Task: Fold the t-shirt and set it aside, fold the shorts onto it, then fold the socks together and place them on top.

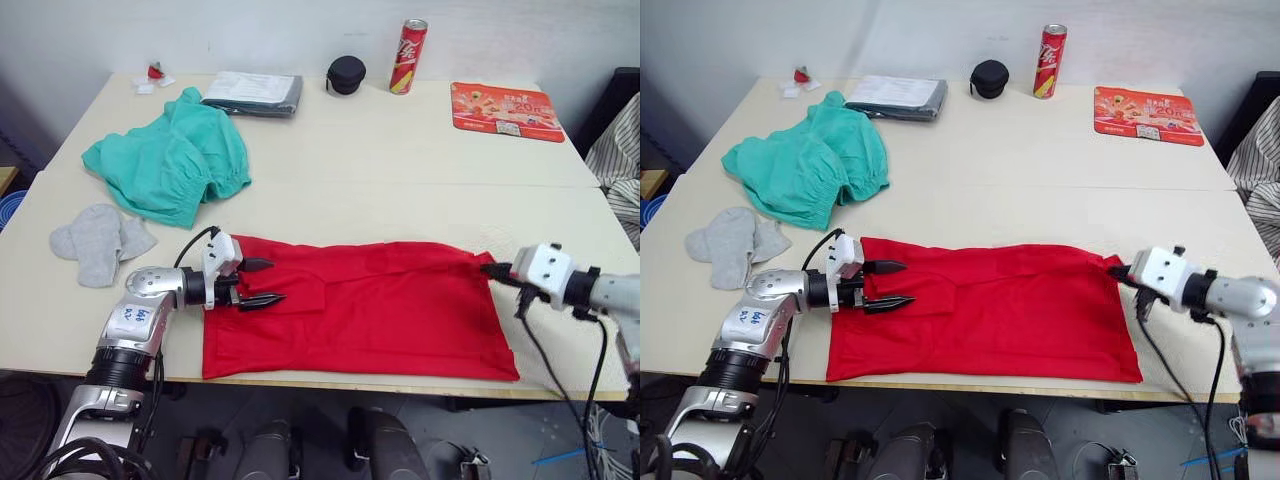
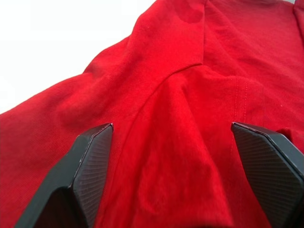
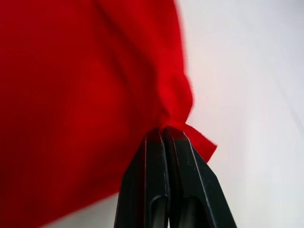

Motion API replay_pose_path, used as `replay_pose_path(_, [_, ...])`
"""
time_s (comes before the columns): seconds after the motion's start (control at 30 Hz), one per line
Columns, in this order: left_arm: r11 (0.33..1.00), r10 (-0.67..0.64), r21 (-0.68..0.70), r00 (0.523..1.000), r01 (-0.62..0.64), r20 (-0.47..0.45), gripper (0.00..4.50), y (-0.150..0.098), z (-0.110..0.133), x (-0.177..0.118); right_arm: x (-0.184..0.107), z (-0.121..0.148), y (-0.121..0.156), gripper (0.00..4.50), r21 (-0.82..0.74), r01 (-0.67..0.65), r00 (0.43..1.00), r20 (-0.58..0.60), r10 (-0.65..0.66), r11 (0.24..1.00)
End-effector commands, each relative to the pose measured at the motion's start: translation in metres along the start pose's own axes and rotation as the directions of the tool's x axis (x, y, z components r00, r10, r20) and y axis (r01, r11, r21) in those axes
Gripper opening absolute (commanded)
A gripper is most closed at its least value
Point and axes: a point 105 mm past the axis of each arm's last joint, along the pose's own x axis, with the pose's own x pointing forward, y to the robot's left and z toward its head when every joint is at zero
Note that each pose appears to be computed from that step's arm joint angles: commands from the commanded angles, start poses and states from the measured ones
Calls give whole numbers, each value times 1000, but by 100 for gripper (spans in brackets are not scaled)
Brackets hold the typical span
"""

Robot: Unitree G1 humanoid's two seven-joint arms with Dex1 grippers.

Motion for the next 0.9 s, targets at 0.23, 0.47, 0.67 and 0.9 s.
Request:
replay_pose_path(0.23, [999, -4, 43, 998, 2, 58, 415, 1, 16, -13, -10, 3, 8, 120, 70, 112, 994, 4, -113, 991])
replay_pose_path(0.47, [999, -46, 34, 989, 41, 143, 397, -9, 33, -25, -40, 46, 6, 281, 331, -15, 980, 190, -51, 943])
replay_pose_path(0.67, [999, -29, 22, 986, 26, 164, 221, -23, 37, -7, -23, 98, 6, 93, 429, -88, 932, 355, -78, 899])
replay_pose_path(0.9, [994, 107, -7, 984, -107, 145, 2, -15, 27, 42, 53, 99, 10, 0, 335, 113, 942, 265, -208, 936])
